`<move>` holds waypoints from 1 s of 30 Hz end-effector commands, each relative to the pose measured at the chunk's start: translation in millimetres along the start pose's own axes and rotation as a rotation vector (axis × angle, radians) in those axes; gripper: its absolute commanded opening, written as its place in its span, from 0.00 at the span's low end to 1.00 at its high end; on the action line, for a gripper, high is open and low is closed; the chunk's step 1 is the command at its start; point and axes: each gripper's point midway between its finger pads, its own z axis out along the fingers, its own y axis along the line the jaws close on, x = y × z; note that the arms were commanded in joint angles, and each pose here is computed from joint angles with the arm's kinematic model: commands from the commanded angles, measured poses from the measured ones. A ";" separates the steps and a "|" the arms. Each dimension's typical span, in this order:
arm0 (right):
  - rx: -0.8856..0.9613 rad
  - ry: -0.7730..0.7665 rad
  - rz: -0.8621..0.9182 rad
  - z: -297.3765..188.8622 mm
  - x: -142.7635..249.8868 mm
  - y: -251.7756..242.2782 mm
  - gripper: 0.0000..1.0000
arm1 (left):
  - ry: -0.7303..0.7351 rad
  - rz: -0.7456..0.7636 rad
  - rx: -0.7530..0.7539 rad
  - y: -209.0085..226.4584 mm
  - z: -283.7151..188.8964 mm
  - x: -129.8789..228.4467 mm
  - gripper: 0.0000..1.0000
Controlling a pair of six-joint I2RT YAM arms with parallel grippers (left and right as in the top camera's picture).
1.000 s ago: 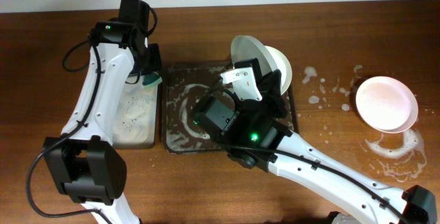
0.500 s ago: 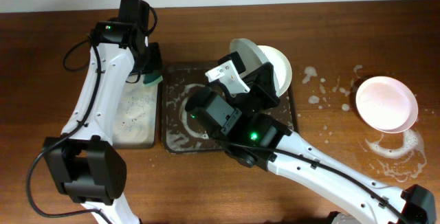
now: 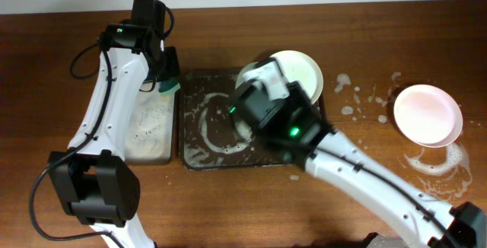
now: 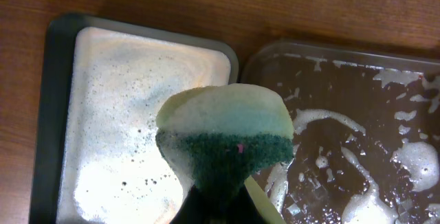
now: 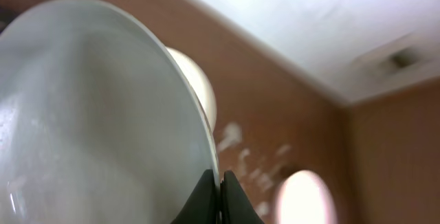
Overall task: Clean dirty plates on tray and stack at the side
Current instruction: 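Lift the pale green plate with the right gripper and carry it right, then set the pale green plate onto the pink plate and release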
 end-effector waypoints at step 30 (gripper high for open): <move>0.289 0.595 1.470 86.0 347.6 -324.6 0.04 | -0.047 -0.014 0.018 -3.6 -4.8 -9.4 0.01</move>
